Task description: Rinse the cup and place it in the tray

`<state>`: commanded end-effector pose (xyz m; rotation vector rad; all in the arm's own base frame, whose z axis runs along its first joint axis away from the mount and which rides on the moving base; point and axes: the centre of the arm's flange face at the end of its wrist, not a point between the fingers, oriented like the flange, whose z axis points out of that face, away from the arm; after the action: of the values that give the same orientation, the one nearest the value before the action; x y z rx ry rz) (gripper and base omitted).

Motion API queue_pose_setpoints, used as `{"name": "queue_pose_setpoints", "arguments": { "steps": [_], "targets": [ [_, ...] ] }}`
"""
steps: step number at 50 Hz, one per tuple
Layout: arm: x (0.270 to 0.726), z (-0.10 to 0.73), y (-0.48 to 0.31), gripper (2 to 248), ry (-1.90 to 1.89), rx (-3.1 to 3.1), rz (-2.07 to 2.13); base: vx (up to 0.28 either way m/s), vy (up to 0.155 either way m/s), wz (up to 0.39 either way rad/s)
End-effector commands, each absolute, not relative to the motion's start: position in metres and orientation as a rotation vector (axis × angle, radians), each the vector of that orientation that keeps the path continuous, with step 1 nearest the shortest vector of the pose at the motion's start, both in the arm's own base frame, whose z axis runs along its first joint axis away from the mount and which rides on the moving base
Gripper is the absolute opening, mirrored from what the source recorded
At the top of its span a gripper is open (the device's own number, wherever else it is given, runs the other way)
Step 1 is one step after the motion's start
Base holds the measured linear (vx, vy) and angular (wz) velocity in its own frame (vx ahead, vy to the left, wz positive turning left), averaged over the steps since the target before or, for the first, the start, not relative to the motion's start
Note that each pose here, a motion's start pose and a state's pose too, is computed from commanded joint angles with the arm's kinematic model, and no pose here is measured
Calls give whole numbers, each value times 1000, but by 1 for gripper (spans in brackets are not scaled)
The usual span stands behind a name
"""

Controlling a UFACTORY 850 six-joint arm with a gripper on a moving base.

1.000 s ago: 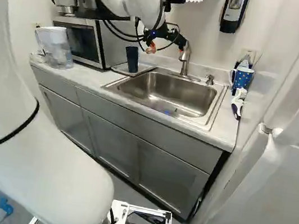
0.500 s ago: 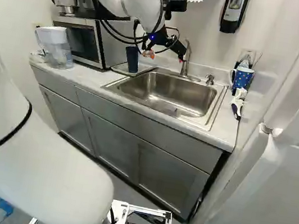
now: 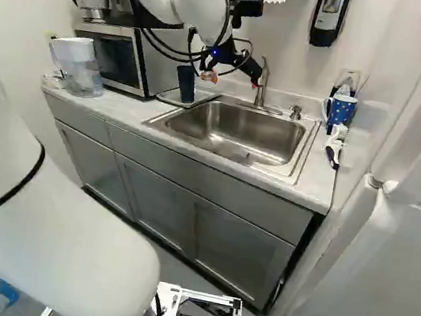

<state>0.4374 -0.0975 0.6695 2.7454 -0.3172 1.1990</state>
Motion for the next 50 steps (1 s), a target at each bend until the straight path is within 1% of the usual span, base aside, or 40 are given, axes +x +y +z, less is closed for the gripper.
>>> {"name": "queue_pose_setpoints", "arguments": {
  "steps": [34, 50],
  "targets": [
    [437, 669, -97, 247, -317, 2745, 1199, 0, 0, 0],
    [437, 669, -97, 247, -317, 2745, 1199, -37, -5, -20]
  ]
}}
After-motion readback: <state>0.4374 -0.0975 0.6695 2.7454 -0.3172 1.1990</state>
